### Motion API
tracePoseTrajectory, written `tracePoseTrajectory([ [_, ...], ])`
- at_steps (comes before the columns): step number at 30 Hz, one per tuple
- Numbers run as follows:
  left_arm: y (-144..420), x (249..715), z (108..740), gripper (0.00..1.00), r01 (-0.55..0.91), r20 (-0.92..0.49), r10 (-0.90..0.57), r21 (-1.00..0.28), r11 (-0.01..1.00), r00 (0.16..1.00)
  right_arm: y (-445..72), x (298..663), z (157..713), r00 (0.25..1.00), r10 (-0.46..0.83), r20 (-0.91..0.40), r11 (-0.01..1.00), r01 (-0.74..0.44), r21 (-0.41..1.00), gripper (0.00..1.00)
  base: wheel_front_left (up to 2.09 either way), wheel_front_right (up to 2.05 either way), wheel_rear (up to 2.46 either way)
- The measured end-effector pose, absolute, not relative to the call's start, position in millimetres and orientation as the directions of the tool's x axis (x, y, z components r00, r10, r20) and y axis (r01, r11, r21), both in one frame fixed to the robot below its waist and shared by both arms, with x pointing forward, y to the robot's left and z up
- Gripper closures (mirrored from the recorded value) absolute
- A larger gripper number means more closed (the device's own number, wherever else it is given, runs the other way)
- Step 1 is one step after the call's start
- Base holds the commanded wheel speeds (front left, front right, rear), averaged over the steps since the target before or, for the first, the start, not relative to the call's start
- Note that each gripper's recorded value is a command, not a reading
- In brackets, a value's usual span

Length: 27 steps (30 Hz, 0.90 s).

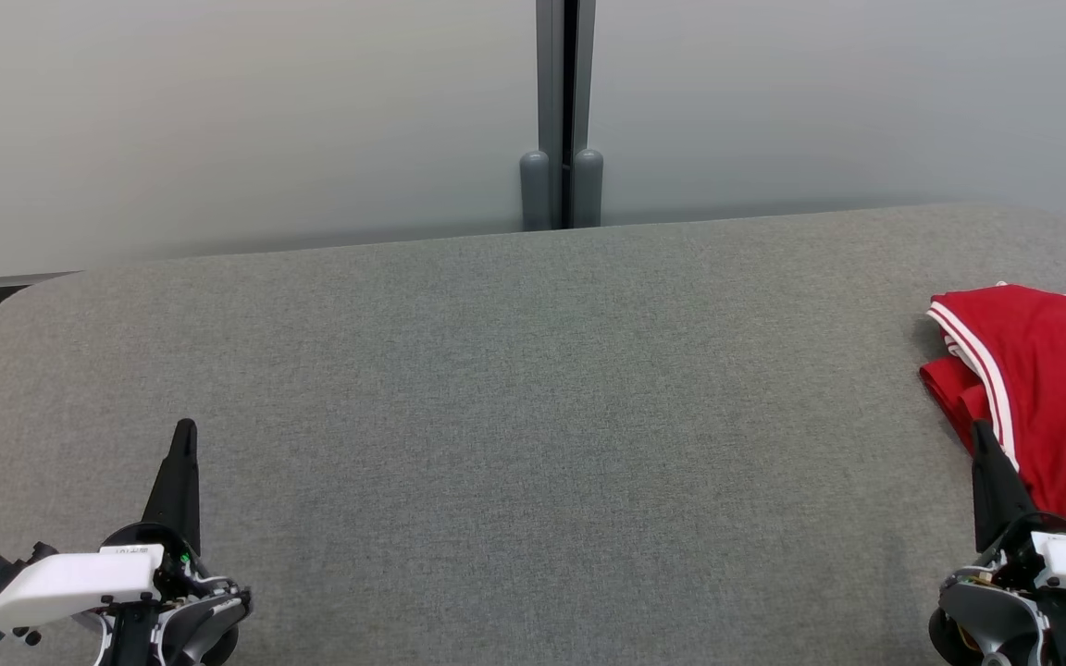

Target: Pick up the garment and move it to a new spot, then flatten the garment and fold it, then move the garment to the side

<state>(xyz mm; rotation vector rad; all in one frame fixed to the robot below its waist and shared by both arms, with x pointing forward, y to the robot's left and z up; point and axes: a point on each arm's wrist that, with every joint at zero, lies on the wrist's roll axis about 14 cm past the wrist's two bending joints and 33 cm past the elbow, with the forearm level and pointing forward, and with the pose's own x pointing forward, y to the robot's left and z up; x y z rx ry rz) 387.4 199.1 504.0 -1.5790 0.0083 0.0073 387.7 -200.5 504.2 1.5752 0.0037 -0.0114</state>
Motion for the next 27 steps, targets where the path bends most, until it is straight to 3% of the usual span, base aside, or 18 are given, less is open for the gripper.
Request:
tracePoseTrajectory([
  [27, 199.5, 387.3, 503.9, 1.0, -0.01, -0.01, 0.001, -1.0, -0.007, 1.0, -200.4, 387.7, 504.3, 1.0, -0.003, -0.009, -0.005, 0.009, 1.0, 1.0, 0.0, 0.0, 0.0],
])
